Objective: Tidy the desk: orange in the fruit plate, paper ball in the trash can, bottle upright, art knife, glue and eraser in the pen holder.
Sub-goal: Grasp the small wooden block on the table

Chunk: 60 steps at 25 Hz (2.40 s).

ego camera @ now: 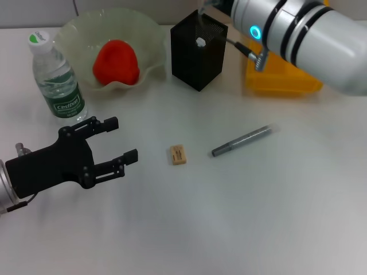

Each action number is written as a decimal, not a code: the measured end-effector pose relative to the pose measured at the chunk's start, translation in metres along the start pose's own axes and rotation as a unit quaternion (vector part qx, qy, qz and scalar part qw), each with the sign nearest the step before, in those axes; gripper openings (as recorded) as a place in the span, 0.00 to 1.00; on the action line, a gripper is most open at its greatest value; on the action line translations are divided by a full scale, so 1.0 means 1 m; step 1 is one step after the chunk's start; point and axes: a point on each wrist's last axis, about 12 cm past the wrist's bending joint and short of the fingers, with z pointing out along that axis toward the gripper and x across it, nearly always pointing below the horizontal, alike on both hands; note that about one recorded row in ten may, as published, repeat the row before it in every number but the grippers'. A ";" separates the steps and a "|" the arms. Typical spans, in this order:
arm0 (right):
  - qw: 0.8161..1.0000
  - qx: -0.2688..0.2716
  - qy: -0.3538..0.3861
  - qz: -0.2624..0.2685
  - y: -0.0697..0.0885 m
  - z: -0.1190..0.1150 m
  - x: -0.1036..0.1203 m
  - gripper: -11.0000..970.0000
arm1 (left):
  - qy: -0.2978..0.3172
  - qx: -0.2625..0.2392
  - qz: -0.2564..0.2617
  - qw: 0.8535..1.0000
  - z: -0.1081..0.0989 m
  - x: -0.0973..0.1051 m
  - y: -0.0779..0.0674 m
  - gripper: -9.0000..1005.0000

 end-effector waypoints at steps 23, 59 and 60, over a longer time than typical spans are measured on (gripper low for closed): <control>0.922 -0.277 0.261 0.070 -0.107 -0.044 -0.018 0.67 | -0.004 0.010 -0.027 1.000 -0.002 -0.004 0.001 0.80; 0.815 -0.337 0.338 -0.329 -0.066 0.004 0.075 0.79 | 0.092 0.028 -0.070 0.993 -0.002 0.002 0.009 0.80; 0.814 -0.337 0.338 -0.332 -0.066 0.004 0.076 0.78 | 0.092 0.027 -0.071 0.993 -0.002 0.002 0.009 0.80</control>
